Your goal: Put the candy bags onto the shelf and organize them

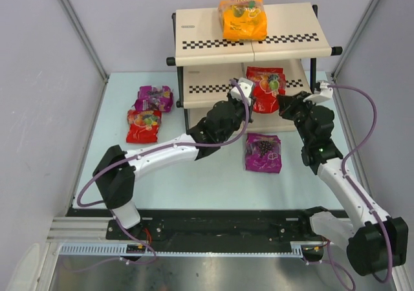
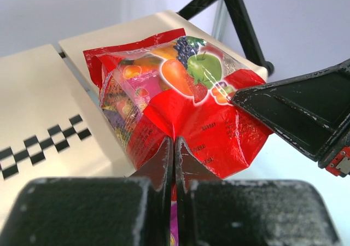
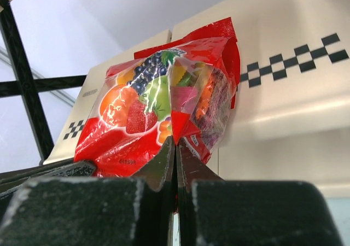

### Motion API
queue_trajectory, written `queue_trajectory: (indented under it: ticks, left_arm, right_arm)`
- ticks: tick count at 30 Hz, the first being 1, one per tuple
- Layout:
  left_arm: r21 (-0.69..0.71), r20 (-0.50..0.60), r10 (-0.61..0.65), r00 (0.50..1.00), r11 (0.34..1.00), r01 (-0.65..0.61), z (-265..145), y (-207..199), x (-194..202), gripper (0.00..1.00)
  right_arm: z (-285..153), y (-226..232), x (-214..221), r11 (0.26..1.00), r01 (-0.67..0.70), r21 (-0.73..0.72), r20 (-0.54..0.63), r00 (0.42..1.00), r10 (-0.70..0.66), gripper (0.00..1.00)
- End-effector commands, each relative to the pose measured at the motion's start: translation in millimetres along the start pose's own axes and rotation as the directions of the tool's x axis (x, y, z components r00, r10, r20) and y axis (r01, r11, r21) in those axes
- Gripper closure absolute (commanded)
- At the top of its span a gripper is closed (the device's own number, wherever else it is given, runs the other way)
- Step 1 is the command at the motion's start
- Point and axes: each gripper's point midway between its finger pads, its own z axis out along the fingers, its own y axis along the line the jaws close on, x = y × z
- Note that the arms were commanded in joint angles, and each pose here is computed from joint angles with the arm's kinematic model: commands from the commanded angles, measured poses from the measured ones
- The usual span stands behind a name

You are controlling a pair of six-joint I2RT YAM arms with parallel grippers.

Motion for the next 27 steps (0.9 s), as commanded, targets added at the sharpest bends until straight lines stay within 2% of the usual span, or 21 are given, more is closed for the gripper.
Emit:
queue_trajectory:
  ticks: [1, 20, 22, 23, 25, 26, 27]
  left_arm:
    - [0.039, 0.149, -0.023, 0.989, 0.999, 0.017, 17.2, -4.7, -55.5, 1.0]
    - [0.027, 0.148, 0.0, 0.989, 1.0, -0.004, 55.8, 6.3, -45.6, 1.0]
    - [0.025, 0.149, 0.002, 0.989, 1.0, -0.006, 56.8, 7.0, -45.4, 1.0]
    - [0.025, 0.148, 0.0, 0.989, 1.0, -0.004, 56.1, 7.1, -46.0, 0.91]
    - [0.03, 0.148, 0.0, 0.989, 1.0, -0.005, 52.5, 7.6, -43.7, 0.81]
    - [0.031, 0.163, -0.003, 0.987, 1.0, -0.002, 47.2, 8.6, -52.4, 0.7]
    - [0.028, 0.157, -0.002, 0.988, 1.0, -0.002, 44.0, 10.3, -49.3, 0.64]
  right_arm:
    - [14.9, 26.9, -56.4, 0.995, 0.006, -0.1, 0.166, 0.986, 0.011, 1.0]
    - [67.7, 7.8, -56.9, 0.994, 0.018, -0.103, 0.167, 0.986, -0.001, 1.0]
    - [71.2, 4.6, -55.5, 0.995, 0.018, -0.102, 0.162, 0.987, -0.001, 0.92]
    - [70.3, 6.1, -55.6, 0.994, 0.02, -0.111, 0.159, 0.987, -0.002, 0.88]
    - [64.4, 8.2, -63.1, 0.994, 0.032, -0.109, 0.174, 0.985, -0.013, 0.79]
    - [62.0, 6.4, -64.0, 0.995, 0.036, -0.095, 0.172, 0.985, -0.019, 0.73]
    - [54.8, 10.1, -72.7, 0.995, 0.04, -0.096, 0.19, 0.982, -0.021, 0.71]
